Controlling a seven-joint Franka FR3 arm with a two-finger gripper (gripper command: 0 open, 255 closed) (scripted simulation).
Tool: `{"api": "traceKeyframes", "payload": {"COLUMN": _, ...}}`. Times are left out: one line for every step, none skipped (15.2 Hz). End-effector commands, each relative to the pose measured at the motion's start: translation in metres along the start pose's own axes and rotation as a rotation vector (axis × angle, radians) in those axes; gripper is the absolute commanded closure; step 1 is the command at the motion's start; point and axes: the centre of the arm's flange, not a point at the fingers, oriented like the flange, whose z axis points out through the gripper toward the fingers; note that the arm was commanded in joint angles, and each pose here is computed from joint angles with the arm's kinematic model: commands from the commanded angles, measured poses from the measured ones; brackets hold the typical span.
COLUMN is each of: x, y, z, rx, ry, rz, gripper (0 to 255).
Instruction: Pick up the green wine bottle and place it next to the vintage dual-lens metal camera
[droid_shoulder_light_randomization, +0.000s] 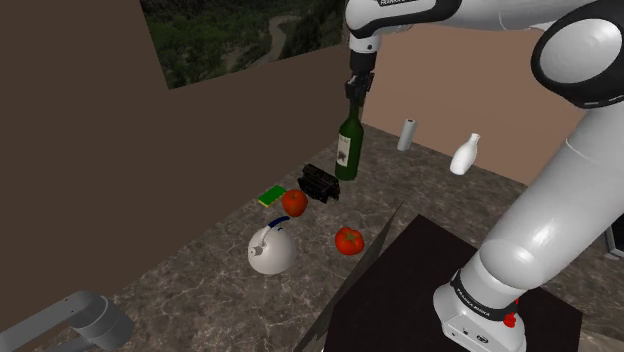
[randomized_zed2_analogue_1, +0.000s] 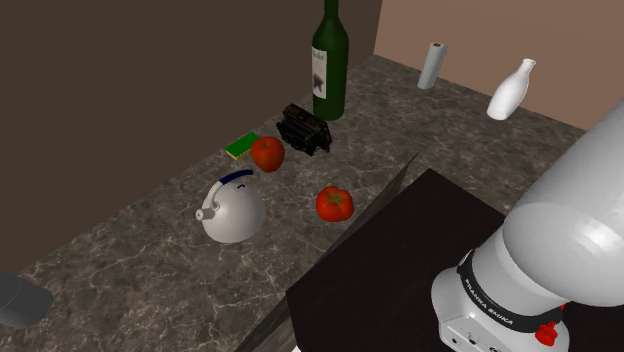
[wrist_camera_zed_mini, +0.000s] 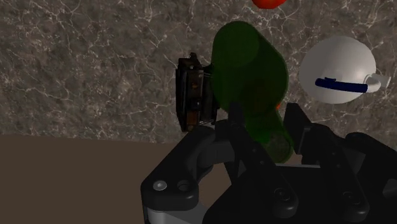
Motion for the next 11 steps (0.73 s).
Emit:
{"api": "traceKeyframes", "payload": {"x": 0.008, "y": 0.023, "z": 0.009, "rx": -0.001, "ry": 0.001, "rz": -0.001, "gripper": 255}}
{"api": "traceKeyframes", "payload": {"x": 0.013, "y": 0.035, "z": 0.013, "rx": -0.001, "ry": 0.001, "rz": -0.001, "gripper": 255}}
{"api": "traceKeyframes", "payload": {"x": 0.018, "y": 0.046, "z": 0.017, "rx": -0.001, "ry": 0.001, "rz": -0.001, "gripper": 255}}
{"api": "traceKeyframes", "payload": {"x": 0.023, "y": 0.058, "z": 0.021, "rx": -0.001, "ry": 0.001, "rz": -0.001, "gripper": 255}}
{"api": "traceKeyframes", "payload": {"x": 0.028, "y": 0.069, "z": 0.025, "rx": -0.001, "ry": 0.001, "rz": -0.001, "gripper": 255}}
{"api": "traceKeyframes", "payload": {"x": 0.033, "y": 0.081, "z": 0.029, "rx": -0.001, "ry": 0.001, "rz": -0.001, "gripper": 255}}
{"api": "traceKeyframes", "payload": {"x": 0.037, "y": 0.093, "z": 0.033, "rx": -0.001, "ry": 0.001, "rz": -0.001, "gripper": 255}}
{"api": "traceKeyframes", "payload": {"x": 0.042, "y": 0.104, "z": 0.037, "rx": -0.001, "ry": 0.001, "rz": -0.001, "gripper": 255}}
{"api": "traceKeyframes", "payload": {"x": 0.047, "y": 0.116, "z": 0.041, "rx": -0.001, "ry": 0.001, "rz": -0.001, "gripper": 255}}
{"api": "traceKeyframes", "payload": {"x": 0.052, "y": 0.127, "z": 0.045, "rx": -0.001, "ry": 0.001, "rz": -0.001, "gripper": 255}}
{"api": "traceKeyframes", "payload": {"x": 0.057, "y": 0.139, "z": 0.049, "rx": -0.001, "ry": 0.001, "rz": -0.001, "gripper": 255}}
